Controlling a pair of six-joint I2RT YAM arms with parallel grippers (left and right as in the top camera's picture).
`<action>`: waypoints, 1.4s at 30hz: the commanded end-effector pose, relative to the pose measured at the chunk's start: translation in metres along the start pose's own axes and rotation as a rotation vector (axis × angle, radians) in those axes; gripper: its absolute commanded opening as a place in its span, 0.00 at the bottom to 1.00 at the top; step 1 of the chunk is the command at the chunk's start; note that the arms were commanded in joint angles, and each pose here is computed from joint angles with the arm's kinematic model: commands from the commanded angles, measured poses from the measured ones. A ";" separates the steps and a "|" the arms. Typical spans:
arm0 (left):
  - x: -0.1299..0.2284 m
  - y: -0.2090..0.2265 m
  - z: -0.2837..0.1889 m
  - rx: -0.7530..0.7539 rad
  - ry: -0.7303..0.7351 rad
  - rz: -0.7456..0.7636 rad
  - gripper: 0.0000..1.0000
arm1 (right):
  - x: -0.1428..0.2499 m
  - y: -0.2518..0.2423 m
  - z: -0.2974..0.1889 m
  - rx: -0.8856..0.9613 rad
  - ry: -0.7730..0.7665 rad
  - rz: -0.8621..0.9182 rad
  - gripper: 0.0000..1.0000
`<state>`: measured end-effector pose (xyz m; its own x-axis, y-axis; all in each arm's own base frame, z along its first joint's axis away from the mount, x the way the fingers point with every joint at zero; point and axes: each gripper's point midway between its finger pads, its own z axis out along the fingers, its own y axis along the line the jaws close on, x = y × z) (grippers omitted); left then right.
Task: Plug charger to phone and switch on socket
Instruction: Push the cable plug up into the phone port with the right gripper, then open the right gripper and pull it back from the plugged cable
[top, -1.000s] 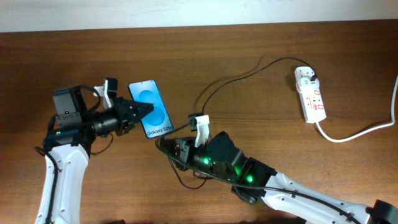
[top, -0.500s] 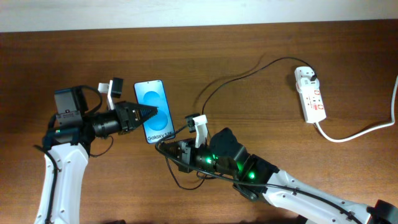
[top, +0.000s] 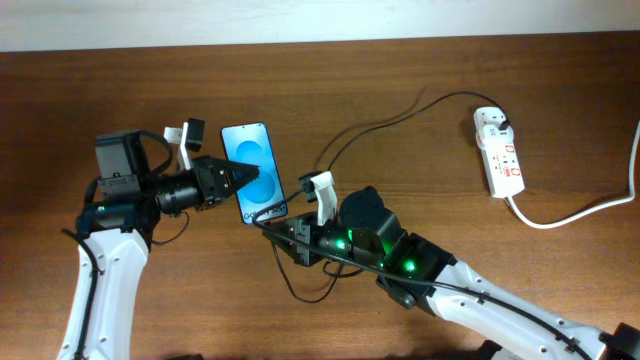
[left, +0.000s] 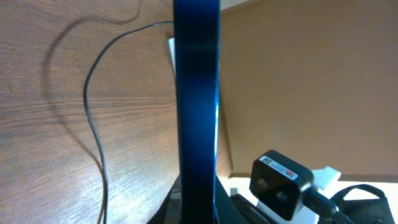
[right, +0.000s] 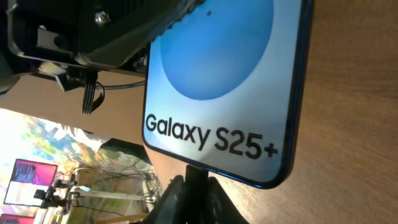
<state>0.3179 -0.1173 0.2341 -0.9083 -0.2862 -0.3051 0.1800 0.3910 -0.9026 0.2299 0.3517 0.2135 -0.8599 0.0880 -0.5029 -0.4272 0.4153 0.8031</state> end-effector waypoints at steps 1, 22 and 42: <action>-0.001 0.010 0.002 -0.052 -0.021 0.001 0.00 | -0.025 0.004 -0.004 0.017 -0.070 -0.023 0.19; -0.010 0.000 0.011 -0.034 -0.044 -0.013 0.00 | -0.006 -0.021 0.007 0.118 -0.012 -0.139 0.04; -0.018 0.012 0.013 -0.117 -0.084 0.062 0.00 | -0.002 0.007 -0.003 -0.016 0.057 -0.174 0.36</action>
<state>0.3362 -0.1230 0.2274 -0.8770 -0.3162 -0.3618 0.1867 0.4696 -0.8629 0.2321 0.3520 0.1988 -0.8208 -0.0239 -0.5708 -0.5196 0.4464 0.7285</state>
